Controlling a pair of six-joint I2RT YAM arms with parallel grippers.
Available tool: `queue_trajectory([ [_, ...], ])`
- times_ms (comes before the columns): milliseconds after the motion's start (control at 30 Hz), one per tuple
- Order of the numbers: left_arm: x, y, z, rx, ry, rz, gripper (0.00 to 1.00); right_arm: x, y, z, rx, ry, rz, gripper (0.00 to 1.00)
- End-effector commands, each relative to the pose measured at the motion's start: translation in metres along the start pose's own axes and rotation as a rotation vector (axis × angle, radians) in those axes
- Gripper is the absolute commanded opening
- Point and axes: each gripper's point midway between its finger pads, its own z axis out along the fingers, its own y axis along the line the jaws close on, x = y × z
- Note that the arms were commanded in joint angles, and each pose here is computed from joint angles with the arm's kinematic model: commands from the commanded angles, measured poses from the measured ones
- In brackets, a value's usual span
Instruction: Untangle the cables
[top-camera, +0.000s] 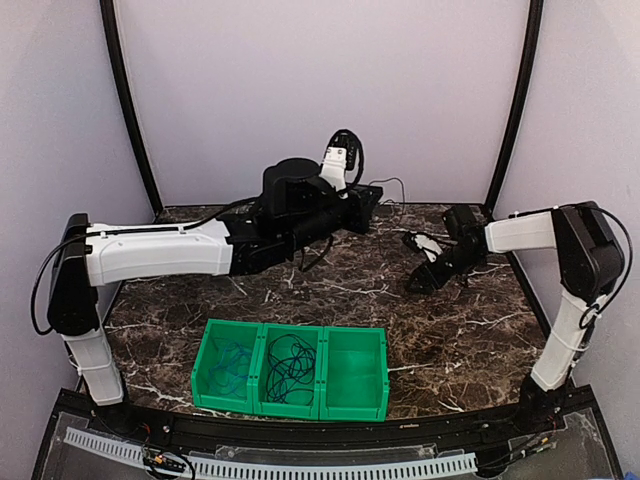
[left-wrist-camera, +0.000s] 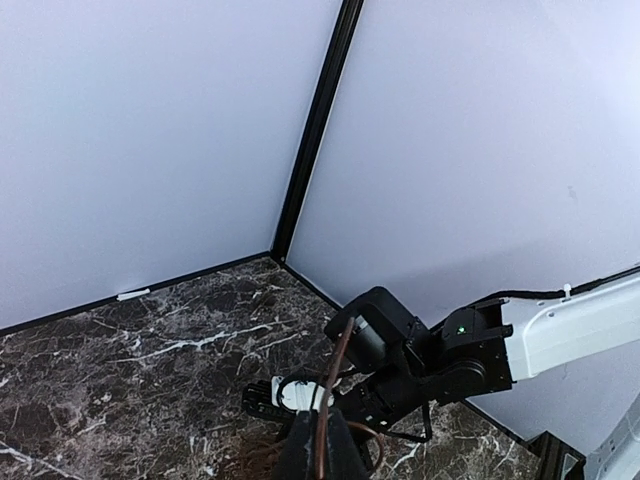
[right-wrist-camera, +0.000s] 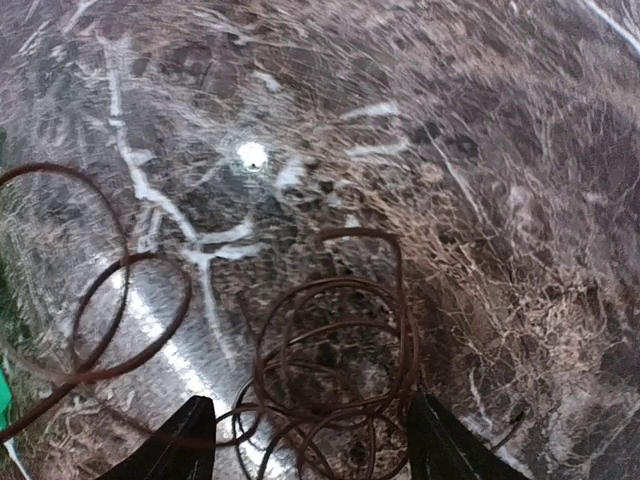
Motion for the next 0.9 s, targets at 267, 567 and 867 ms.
queue_trajectory([
  [267,-0.082,-0.009,-0.046,-0.016,-0.099,0.077,0.00,0.017,-0.048,0.037,0.123,0.083,0.114,0.00],
  [567,-0.230,-0.008,-0.138,-0.158,-0.372,0.283,0.00,0.047,-0.085,0.024,0.152,0.111,0.261,0.00],
  [867,-0.267,0.004,-0.186,-0.242,-0.454,0.313,0.00,0.046,-0.088,0.014,0.126,0.102,0.284,0.00],
])
